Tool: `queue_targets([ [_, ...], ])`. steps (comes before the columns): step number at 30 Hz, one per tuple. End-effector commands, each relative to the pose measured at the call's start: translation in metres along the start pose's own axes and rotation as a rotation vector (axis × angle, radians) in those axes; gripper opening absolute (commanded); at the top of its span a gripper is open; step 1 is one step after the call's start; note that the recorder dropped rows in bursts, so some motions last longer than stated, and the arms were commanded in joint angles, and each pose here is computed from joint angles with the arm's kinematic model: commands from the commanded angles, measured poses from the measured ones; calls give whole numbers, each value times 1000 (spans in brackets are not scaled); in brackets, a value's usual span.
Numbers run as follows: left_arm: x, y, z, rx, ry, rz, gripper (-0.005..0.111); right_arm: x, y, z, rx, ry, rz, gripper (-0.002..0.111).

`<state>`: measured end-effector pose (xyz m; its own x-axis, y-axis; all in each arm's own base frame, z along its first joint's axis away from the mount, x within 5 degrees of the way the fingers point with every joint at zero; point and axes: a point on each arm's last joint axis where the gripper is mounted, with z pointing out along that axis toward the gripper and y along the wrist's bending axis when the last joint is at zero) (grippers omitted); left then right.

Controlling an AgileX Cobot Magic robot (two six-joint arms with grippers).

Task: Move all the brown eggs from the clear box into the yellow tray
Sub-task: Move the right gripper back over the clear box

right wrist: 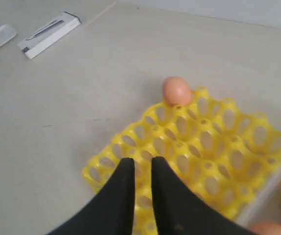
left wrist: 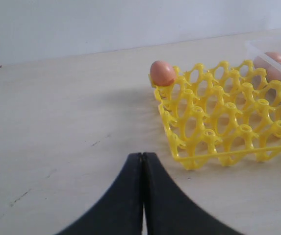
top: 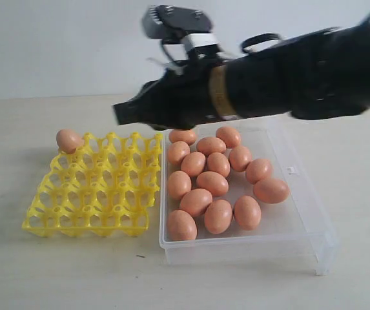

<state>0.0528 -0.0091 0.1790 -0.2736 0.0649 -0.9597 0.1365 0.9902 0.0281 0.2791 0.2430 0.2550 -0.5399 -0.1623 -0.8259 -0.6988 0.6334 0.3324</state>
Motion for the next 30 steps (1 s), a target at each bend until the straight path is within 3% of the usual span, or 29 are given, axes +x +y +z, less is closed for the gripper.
queue_targets([
  [1,-2,0,-1,2,-16,4,0,-5,-33,-54,58,-13,226,45],
  [2,-2,0,-1,2,-16,4,0,-3,-43,-55,53,-1,268,49],
  [5,-2,0,-1,2,-16,4,0,7,-74,-50,78,38,318,48],
  [8,-2,0,-1,2,-16,4,0,4,-82,-51,157,5,115,48],
  [10,-2,0,-1,2,-16,4,0,-4,-81,-51,153,-78,29,48],
  [13,-2,0,-1,2,-16,4,0,-16,-74,-46,251,-223,-119,48],
  [15,-2,0,-1,2,-16,4,0,-16,-77,-47,332,-184,-233,48],
  [17,-2,0,-1,2,-16,4,0,-14,-83,-49,396,-136,-227,47],
  [19,-2,0,-1,2,-16,4,0,-15,-92,-56,487,-109,-114,46],
  [25,-2,0,-1,2,-16,4,0,-16,-91,-64,533,-105,7,43],
  [26,-2,0,-1,2,-16,4,0,-15,-87,-63,525,-81,-38,41],
  [27,-2,0,-1,2,-16,4,0,-12,-82,-61,514,-11,-178,39],
  [30,-2,0,-1,2,-16,4,0,-12,-78,-65,505,12,-170,39],
])
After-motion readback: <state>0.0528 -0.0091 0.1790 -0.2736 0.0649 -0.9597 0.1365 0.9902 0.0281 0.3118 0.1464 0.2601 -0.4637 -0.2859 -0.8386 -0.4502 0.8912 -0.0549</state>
